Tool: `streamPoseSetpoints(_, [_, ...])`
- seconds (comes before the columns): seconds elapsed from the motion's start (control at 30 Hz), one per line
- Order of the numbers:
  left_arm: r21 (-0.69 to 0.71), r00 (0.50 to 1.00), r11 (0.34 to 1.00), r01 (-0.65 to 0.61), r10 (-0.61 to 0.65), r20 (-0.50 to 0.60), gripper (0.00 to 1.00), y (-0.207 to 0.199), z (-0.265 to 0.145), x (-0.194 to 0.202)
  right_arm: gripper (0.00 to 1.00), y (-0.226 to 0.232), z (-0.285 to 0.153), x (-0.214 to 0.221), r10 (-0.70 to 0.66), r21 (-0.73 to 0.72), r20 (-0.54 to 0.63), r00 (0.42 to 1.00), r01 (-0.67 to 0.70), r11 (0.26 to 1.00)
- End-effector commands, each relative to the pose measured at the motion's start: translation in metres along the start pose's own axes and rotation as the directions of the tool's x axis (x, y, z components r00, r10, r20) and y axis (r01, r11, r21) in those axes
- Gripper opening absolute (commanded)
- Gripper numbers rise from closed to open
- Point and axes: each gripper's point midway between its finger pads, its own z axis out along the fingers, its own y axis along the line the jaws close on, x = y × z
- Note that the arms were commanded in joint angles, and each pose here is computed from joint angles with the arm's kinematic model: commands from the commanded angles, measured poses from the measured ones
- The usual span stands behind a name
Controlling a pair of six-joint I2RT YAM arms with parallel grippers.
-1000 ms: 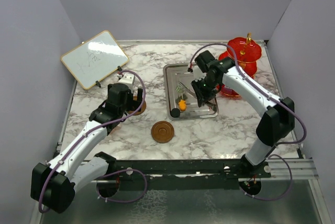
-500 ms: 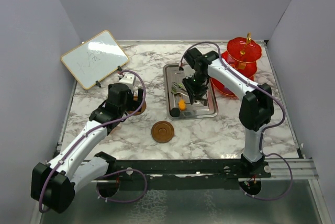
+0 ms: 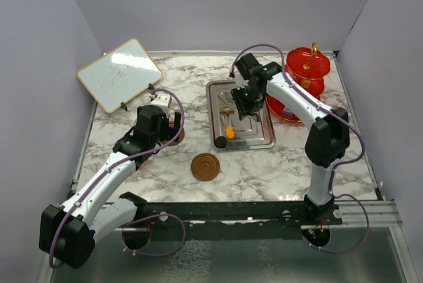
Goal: Serve the afternoon tea
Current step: Adjust the dessert on the tray.
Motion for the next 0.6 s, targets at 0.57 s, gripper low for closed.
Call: streamPoseSetpoints(0.57, [0.023, 0.999, 1.0, 0.006, -0.007, 0.04, 0.99, -0.004, -0.002, -0.016, 0.36, 0.039, -0.004, 0.036, 0.556, -0.4, 0.177, 0.812, -0.456, 0.795])
